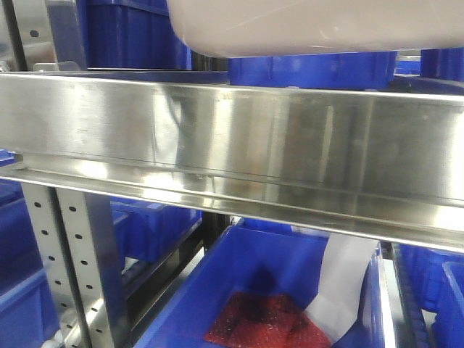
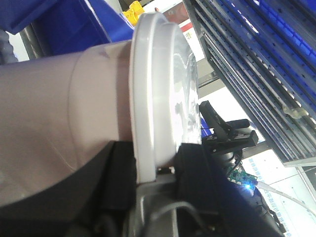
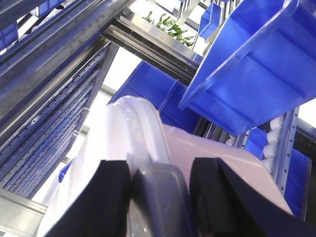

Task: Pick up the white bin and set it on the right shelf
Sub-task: 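Drive up to the steel shelf rack holding the bin above it, then lower the bin onto the upper roller shelf with both grippers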

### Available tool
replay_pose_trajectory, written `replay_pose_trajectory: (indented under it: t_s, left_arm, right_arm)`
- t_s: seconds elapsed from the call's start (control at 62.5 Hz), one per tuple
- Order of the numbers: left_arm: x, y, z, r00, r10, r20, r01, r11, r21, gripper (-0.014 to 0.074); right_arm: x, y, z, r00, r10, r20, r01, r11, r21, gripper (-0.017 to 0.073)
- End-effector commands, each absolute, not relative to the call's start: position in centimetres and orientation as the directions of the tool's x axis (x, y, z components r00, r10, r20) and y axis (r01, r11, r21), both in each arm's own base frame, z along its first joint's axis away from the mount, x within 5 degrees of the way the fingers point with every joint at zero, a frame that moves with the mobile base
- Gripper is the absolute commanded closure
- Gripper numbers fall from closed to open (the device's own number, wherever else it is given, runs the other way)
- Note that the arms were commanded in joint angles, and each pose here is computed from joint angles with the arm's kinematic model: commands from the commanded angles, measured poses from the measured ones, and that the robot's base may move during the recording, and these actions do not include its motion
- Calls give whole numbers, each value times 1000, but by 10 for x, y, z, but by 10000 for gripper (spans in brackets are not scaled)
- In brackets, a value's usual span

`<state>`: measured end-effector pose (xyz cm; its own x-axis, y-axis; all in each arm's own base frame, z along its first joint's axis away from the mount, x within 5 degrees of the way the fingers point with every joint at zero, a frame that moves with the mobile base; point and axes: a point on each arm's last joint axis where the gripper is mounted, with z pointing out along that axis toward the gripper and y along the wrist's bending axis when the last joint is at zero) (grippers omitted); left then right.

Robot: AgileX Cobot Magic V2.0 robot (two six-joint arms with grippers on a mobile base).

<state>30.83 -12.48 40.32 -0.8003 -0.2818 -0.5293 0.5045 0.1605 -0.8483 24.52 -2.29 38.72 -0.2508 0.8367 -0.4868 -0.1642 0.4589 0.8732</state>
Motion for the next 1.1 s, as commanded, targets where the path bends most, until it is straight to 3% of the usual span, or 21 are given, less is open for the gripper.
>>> replay_pose_trajectory:
  t_s: [0.0,1.088]
  left_arm:
    - [273,-135,436,-786,-151,-599,612,-55,-789,720]
    - [277,-133,436,-781,-192,-594,609,-29,-792,720]
  right_arm:
    - [230,-3,418,-325,822,-468,-362,349,864,502]
    - [230,-3,418,-330,819,-469,-367,347,863,502]
